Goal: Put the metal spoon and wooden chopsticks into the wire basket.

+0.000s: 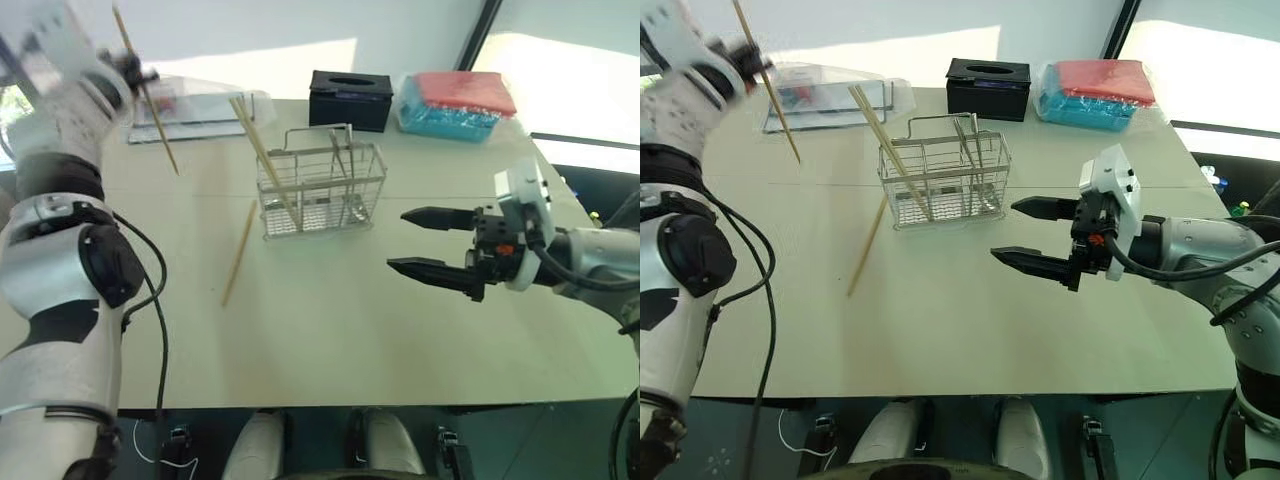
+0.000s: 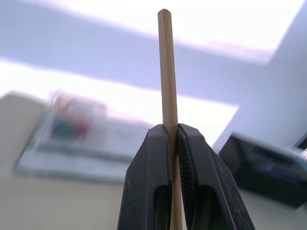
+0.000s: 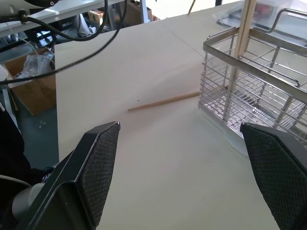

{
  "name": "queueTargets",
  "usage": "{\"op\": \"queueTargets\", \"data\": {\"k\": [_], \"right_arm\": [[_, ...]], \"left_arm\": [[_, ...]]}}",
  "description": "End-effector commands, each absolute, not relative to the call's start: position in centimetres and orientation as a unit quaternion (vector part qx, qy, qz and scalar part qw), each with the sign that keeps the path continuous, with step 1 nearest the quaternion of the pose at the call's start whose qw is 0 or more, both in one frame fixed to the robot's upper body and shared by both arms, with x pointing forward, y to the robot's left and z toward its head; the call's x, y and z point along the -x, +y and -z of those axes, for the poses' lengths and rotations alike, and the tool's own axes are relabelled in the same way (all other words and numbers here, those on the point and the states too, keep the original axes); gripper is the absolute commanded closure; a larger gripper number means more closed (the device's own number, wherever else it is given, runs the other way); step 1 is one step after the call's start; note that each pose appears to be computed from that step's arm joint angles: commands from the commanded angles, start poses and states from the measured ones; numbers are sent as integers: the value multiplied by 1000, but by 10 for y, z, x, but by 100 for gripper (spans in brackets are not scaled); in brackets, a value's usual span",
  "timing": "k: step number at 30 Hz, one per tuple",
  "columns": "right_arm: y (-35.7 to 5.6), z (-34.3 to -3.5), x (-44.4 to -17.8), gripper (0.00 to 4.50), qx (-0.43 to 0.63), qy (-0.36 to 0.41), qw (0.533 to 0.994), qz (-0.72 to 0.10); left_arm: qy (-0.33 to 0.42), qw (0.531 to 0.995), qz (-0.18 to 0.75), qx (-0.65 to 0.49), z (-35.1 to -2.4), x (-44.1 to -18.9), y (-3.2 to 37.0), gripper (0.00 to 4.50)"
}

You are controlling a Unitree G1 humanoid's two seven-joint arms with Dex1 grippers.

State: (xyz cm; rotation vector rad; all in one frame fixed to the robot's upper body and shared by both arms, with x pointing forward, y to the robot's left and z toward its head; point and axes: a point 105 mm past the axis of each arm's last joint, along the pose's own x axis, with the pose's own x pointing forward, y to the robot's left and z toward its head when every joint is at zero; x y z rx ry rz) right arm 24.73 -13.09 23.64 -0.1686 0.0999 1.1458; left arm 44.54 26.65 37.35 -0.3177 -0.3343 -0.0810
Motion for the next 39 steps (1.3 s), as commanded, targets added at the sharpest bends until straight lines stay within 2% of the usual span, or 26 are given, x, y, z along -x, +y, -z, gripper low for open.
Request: {"op": "queueTargets", "data": {"k": [1, 5, 7, 10, 16, 28, 31, 37, 39], "right_arm": [[-129, -247, -244, 33, 83, 25, 838, -539], [-128, -245, -242, 33, 80, 27, 839, -538], [-127, -244, -242, 33, 76, 26, 842, -534], [-127, -244, -242, 33, 71, 22, 848, -524], [-132, -244, -240, 33, 67, 17, 862, -503], [-136, -248, -247, 33, 61, 5, 877, -477], [-136, -249, -251, 33, 60, 3, 878, -474], [-136, -248, -257, 33, 55, 4, 878, -476], [-134, -248, -260, 33, 53, 3, 877, -478]], "left_arm": [[-337, 915, 148, 165, -457, -402, 226, 446], [-348, 896, 216, 171, -460, -398, 176, 446], [-331, 901, 247, 135, -440, -405, 141, 446], [-297, 908, 272, 112, -404, -418, 109, 446], [-264, 919, 281, 79, -363, -428, 89, 446], [-226, 923, 303, 69, -319, -425, 67, 446], [-222, 926, 295, 82, -317, -423, 72, 328], [-223, 925, 298, 78, -324, -415, 76, 18], [-222, 923, 303, 80, -327, -411, 75, 8]]}}
